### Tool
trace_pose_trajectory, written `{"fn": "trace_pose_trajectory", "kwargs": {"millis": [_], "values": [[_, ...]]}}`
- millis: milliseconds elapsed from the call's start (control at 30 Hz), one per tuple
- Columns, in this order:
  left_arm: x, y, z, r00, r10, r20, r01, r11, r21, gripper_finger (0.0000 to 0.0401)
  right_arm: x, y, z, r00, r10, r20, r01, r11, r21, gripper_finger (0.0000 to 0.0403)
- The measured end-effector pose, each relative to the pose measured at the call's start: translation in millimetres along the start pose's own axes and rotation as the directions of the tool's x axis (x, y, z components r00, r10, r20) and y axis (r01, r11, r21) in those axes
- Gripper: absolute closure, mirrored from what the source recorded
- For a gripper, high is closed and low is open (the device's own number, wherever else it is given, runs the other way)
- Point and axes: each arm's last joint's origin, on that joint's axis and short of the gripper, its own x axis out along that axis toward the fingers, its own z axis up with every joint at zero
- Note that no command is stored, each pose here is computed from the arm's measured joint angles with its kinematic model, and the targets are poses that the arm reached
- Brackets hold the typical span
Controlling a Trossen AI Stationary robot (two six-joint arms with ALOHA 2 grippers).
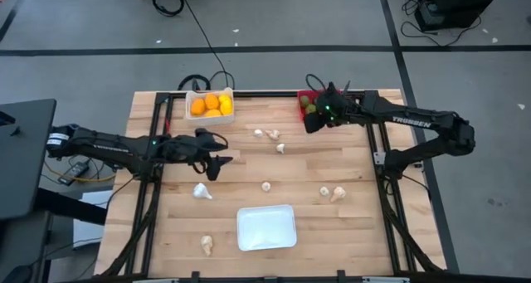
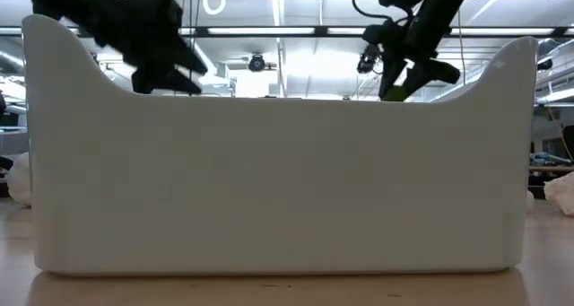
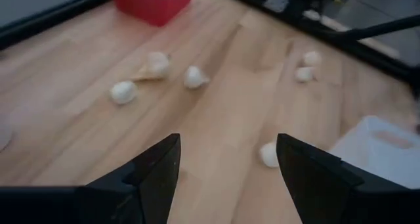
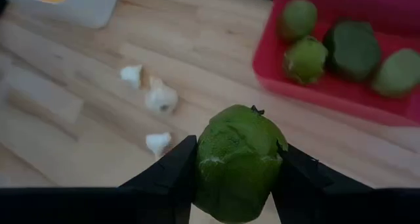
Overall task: Sort produce into baskets
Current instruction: Put the green lime into the red bin
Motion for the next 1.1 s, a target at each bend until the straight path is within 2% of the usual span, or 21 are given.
{"fn": "trace_pose_trajectory", "kwargs": {"millis": [233,400,567,833,967,1100], "values": [[11.0,6.9,-20.3,0.998,-0.035,0.06,0.036,0.999,-0.023,0.0144,13.1,-14.2,15.0,0.999,-0.041,-0.008,0.041,0.996,0.075,0.0235],[13.5,5.8,-13.9,0.989,-0.007,0.147,0.014,0.999,-0.049,0.0144,36.2,-29.9,27.4,0.994,-0.084,-0.073,0.092,0.988,0.123,0.0235],[15.0,8.3,-9.5,0.983,0.007,0.181,0.015,0.992,-0.122,0.0144,54.7,-43.8,36.9,0.987,-0.119,-0.11,0.131,0.986,0.108,0.0235],[14.9,11.2,-7.8,0.973,0.078,0.215,-0.043,0.986,-0.163,0.0144,72.3,-71.2,56.2,0.98,-0.177,-0.087,0.184,0.98,0.078,0.0232],[14.2,10.8,-4.6,0.963,0.093,0.253,-0.037,0.976,-0.216,0.0144,82.0,-85.9,60.7,0.968,-0.226,-0.112,0.232,0.972,0.048,0.021],[14.7,11.5,-6.5,0.967,0.097,0.234,-0.058,0.984,-0.171,0.0144,86.1,-93.0,63.0,0.962,-0.243,-0.122,0.249,0.968,0.032,0.0165]]}}
